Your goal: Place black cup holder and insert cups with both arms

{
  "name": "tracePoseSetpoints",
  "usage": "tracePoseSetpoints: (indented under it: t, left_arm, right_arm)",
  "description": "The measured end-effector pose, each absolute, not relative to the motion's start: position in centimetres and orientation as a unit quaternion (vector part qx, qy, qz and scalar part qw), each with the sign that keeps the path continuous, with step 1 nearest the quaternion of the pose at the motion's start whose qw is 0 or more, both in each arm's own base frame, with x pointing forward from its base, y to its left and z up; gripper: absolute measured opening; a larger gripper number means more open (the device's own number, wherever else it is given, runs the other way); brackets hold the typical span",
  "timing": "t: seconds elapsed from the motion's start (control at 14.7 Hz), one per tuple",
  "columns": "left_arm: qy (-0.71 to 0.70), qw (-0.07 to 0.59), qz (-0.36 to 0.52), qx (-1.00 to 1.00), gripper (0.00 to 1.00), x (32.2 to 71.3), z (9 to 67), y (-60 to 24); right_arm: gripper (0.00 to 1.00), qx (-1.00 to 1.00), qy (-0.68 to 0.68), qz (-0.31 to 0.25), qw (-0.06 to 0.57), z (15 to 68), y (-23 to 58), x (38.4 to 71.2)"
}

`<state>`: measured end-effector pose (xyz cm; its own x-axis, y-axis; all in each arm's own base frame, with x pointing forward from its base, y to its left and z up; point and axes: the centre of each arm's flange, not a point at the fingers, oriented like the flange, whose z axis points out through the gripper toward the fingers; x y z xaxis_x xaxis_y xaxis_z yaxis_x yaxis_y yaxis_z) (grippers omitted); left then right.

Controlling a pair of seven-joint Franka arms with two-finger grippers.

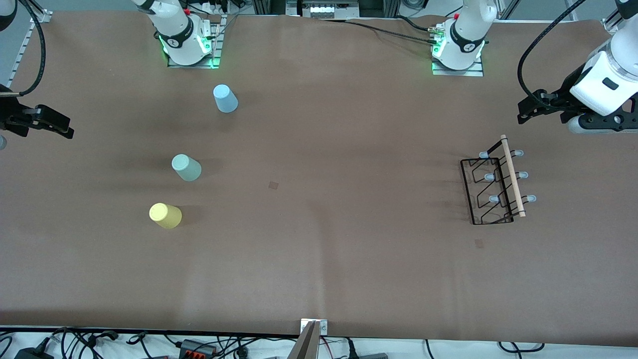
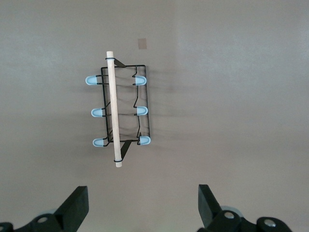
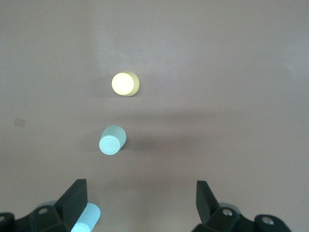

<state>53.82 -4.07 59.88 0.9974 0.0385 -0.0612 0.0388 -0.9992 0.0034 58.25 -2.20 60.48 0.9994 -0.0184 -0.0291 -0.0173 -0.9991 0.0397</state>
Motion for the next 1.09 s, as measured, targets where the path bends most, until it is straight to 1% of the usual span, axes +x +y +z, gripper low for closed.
tracePoseSetpoints:
  t: [0.54, 0.81, 0.95, 1.09]
  left_arm:
    - [0.019, 0.002, -0.031, 0.999, 1.0, 53.8, 59.9, -4.1]
    - [0.023, 0.002, -0.053, 0.998, 1.0, 54.6, 58.1, -3.7]
    - [0.03, 0.002, -0.073, 0.997, 1.0, 55.1, 56.7, -2.9]
    - [0.036, -0.001, -0.094, 0.995, 1.0, 56.4, 54.3, -1.8]
  right_arm:
    - [1.0, 1.0, -0.008, -0.015, 0.02, 60.5, -2.1, 58.3]
    - [1.0, 1.0, -0.008, -0.02, 0.019, 60.3, -2.1, 58.2]
    - [1.0, 0.999, -0.007, -0.043, 0.019, 59.4, -2.0, 57.9]
    - [1.0, 0.996, -0.004, -0.082, 0.018, 57.9, -1.7, 57.6]
